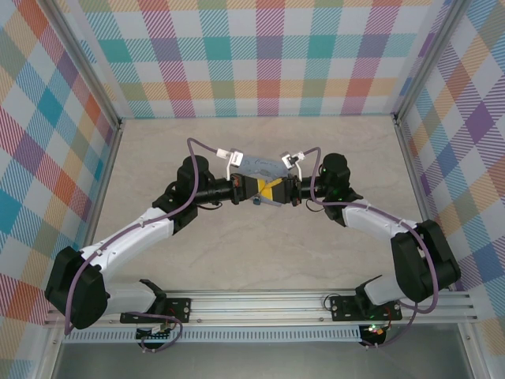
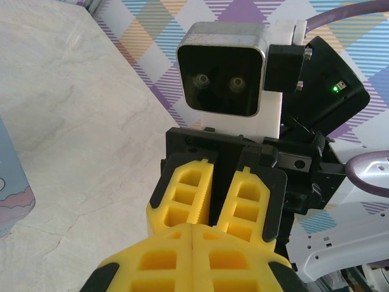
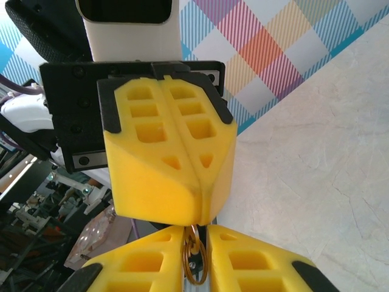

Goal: Unlock a padlock with a key

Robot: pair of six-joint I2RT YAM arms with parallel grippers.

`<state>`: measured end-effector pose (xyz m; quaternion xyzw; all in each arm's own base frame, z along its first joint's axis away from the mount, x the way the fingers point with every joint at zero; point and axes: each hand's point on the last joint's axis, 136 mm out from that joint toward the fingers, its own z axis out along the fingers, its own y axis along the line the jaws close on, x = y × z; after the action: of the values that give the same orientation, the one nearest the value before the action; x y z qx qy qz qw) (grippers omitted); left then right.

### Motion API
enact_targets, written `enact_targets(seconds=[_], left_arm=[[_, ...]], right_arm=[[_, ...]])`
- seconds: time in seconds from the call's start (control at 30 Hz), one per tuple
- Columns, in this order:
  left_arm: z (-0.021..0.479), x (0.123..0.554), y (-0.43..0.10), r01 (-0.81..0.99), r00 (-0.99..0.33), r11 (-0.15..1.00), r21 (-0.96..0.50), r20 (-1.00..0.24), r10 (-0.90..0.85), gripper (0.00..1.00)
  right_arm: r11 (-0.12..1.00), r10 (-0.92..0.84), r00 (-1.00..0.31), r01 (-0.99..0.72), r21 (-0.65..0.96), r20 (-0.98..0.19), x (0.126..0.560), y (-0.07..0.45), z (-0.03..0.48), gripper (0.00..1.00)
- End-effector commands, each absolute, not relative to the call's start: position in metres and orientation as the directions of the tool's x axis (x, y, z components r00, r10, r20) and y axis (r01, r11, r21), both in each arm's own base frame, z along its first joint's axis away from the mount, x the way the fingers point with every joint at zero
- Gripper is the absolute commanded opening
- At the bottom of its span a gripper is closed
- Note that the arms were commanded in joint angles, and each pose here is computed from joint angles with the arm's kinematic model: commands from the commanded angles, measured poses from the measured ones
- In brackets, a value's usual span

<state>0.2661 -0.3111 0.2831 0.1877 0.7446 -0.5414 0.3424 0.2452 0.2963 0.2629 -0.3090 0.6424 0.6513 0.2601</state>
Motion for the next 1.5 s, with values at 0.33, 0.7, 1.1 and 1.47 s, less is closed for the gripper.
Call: enact_targets(seconds=[0.33, 0.7, 1.1, 1.47], left_arm=[[0.294, 0.259, -0.313, 0.695, -0.655, 0.321, -0.643, -0.751, -0.087, 0.00], [0.302, 0.291, -0.278, 0.607, -0.650, 0.455, -0.651, -0.736, -0.186, 0.66], [0.182, 0.292, -0.236, 0.372, -0.758, 0.601, -0.708, -0.605, -0.244, 0.74], [0.135, 0.297, -0.245, 0.280, -0.807, 0.588, -0.759, -0.518, -0.283, 0.78]], right_arm=[[-0.048, -0.058, -0.629, -0.774, 0.632, -0.775, 0.242, 0.295, 0.273, 0.01], [0.151, -0.097, -0.681, -0.731, 0.666, -0.725, 0.249, 0.286, 0.234, 0.00], [0.435, -0.083, -0.733, -0.636, 0.638, -0.675, 0.287, 0.270, 0.169, 0.00], [0.564, -0.049, -0.757, -0.559, 0.608, -0.651, 0.306, 0.259, 0.139, 0.00]])
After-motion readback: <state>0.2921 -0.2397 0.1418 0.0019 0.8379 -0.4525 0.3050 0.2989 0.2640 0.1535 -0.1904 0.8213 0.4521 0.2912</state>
